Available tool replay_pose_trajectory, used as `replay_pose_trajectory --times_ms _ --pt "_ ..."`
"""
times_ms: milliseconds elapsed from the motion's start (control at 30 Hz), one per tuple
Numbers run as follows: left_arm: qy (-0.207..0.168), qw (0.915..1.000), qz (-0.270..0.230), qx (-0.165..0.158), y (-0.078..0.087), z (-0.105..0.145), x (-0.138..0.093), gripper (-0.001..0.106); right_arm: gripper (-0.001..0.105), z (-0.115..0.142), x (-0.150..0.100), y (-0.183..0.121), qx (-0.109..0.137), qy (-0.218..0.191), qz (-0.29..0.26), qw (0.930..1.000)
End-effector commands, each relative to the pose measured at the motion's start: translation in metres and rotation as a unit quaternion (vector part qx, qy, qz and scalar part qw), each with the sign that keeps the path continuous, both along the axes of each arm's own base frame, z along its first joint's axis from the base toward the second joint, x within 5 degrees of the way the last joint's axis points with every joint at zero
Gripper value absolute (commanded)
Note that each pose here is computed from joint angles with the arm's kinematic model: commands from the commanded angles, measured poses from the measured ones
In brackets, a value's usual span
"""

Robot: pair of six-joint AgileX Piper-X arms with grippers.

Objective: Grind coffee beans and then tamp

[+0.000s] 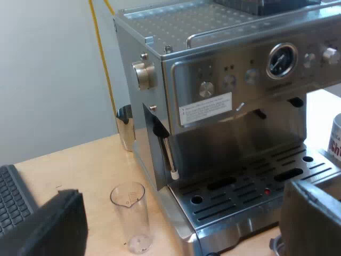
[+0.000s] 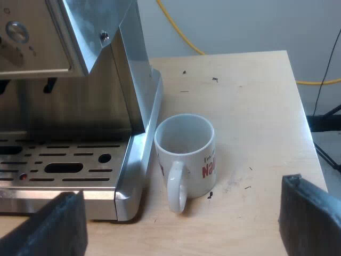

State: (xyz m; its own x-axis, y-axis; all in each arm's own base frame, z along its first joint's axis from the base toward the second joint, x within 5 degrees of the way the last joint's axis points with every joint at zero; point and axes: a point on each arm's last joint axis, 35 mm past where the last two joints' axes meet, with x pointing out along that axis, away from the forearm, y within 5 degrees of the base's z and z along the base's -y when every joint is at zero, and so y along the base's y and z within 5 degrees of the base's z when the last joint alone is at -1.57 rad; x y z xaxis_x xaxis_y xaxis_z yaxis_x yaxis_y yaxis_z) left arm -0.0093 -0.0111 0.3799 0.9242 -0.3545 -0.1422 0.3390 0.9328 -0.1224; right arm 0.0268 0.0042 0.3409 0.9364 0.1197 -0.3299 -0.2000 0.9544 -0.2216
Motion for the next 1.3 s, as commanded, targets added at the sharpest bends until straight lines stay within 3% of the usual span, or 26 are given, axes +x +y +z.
replay_pose_trajectory --times_ms 33,200,267,400,533,767,967,1300 --pt "-0.009 1.0000 -0.003 -0.002 0.000 -0.004 -0.016 0.079 0.077 0.002 -0.010 0.000 -0.006 -0.024 0.004 0.9997" --pt "0.017 0.9998 0.002 0.000 0.001 -0.008 -0.018 0.079 0.077 0.000 -0.024 0.000 -0.006 -0.044 0.004 0.9990" --pt "0.038 0.9993 0.004 0.002 0.001 -0.012 -0.020 0.079 0.077 -0.002 -0.024 0.000 -0.006 -0.034 0.004 0.9994" --pt "0.044 0.9990 0.006 0.005 0.001 -0.014 -0.020 0.079 0.077 -0.005 -0.026 0.000 -0.006 -0.016 0.004 0.9998" --pt "0.044 0.9988 0.020 0.008 0.002 -0.016 -0.018 0.079 0.077 -0.013 -0.023 0.001 -0.004 -0.001 0.009 1.0000" --pt "0.078 0.9948 0.063 0.020 0.005 -0.034 -0.003 0.079 0.077 -0.027 -0.015 0.001 0.000 0.023 0.019 0.9996" --pt "0.091 0.9936 0.064 0.022 0.004 -0.055 0.017 0.079 0.077 -0.047 -0.005 0.001 0.001 0.055 0.019 0.9983" --pt "0.118 0.9907 0.062 0.024 0.003 -0.074 0.029 0.079 0.077 -0.065 0.004 0.001 0.002 0.078 0.019 0.9968"
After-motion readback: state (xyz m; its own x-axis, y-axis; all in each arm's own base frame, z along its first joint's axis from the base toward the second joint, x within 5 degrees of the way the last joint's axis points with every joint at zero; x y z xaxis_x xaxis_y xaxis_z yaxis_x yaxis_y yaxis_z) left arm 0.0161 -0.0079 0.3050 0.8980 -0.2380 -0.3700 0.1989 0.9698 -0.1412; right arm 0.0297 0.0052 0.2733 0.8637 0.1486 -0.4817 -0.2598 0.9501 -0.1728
